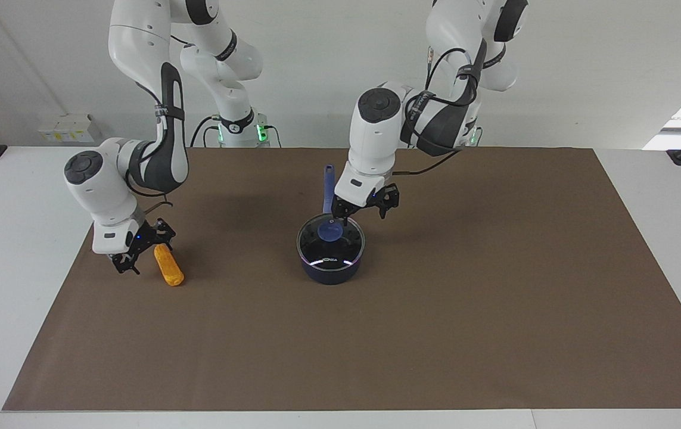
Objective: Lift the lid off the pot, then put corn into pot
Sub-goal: 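Reach the left gripper to the pot lid while the right gripper reaches the corn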
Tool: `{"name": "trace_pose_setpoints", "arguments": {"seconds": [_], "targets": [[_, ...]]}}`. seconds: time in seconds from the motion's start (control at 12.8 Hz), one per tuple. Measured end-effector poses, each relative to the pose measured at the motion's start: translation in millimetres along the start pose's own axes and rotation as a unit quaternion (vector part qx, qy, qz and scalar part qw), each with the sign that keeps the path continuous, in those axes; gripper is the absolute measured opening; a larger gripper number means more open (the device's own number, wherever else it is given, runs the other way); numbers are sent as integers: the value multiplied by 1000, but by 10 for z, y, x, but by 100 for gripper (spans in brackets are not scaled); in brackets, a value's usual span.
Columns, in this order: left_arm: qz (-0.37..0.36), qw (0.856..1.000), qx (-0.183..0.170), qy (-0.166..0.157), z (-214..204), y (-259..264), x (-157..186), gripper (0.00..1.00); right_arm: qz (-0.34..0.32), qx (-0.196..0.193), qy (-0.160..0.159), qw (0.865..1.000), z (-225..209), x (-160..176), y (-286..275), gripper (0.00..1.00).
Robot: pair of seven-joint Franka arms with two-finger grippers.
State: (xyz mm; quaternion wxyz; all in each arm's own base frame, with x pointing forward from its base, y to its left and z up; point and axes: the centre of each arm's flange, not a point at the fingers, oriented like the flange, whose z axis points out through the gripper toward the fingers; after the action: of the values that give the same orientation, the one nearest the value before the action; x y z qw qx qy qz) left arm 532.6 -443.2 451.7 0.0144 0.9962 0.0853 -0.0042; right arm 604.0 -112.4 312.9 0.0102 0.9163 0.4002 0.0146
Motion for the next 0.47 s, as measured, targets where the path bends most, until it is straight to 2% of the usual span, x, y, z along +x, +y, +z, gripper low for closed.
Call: {"name": "trace_pose_setpoints", "arguments": {"seconds": [0.16,0.47], "targets": [[-16,1000,2,-2,63,220,-44,100,-4,3,3,1000,16,63,-37,100],[-43,999,10,-8,452,550,-89,100,-9,5,3,1000,36,120,-77,100]]}}
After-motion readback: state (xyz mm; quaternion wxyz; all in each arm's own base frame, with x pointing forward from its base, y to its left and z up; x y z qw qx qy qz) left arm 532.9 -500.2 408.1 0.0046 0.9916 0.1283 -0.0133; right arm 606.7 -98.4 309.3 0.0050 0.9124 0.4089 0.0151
